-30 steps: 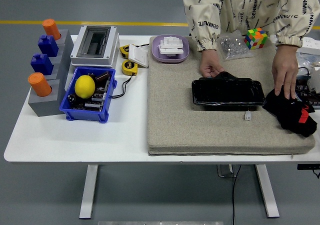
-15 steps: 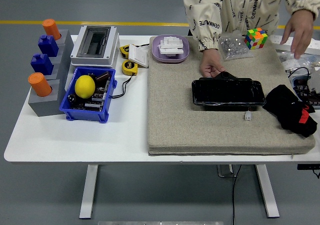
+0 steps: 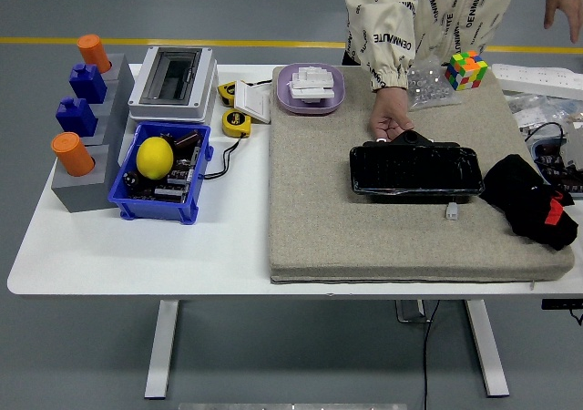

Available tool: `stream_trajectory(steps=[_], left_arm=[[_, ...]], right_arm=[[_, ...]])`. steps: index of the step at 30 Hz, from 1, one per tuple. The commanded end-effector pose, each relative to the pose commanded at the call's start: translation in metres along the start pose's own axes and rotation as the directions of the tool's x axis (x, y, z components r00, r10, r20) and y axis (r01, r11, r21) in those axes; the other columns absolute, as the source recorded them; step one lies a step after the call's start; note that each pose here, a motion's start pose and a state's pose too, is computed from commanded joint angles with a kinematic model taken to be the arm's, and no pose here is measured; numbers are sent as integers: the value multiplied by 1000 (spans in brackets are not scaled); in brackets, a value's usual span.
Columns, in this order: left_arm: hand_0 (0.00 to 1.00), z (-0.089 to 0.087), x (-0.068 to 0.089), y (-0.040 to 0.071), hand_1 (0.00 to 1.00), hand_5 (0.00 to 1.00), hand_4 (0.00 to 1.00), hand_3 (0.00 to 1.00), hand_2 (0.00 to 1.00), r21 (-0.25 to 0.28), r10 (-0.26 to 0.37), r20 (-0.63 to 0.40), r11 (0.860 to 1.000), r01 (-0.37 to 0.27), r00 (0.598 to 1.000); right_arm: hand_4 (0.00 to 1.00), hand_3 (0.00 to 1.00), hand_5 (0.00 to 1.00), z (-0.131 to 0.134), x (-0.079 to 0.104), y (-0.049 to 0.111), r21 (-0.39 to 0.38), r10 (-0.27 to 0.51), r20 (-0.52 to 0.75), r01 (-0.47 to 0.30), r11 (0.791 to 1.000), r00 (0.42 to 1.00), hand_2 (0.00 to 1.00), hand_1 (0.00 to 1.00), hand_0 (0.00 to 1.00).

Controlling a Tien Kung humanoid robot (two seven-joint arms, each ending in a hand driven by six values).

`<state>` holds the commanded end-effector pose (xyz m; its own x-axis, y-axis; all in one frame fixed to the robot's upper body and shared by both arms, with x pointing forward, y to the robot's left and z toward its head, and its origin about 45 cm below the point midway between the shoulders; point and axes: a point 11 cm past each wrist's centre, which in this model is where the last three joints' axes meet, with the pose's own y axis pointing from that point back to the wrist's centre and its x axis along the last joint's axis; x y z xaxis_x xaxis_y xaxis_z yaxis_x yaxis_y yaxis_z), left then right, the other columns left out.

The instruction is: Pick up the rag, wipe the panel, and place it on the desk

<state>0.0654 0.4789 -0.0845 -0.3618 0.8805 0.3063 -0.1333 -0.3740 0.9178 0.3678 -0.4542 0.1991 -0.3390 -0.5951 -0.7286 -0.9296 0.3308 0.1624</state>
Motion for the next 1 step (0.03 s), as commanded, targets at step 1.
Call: stream_trajectory(steps=[1], left_arm=[[610,0,0,0,640,438,625,560,653,0,0,0,1000,0,1000]], right_arm=[[998,747,963,0,-1,0,-1,-6,-4,6,1000,1000,739,671,735]])
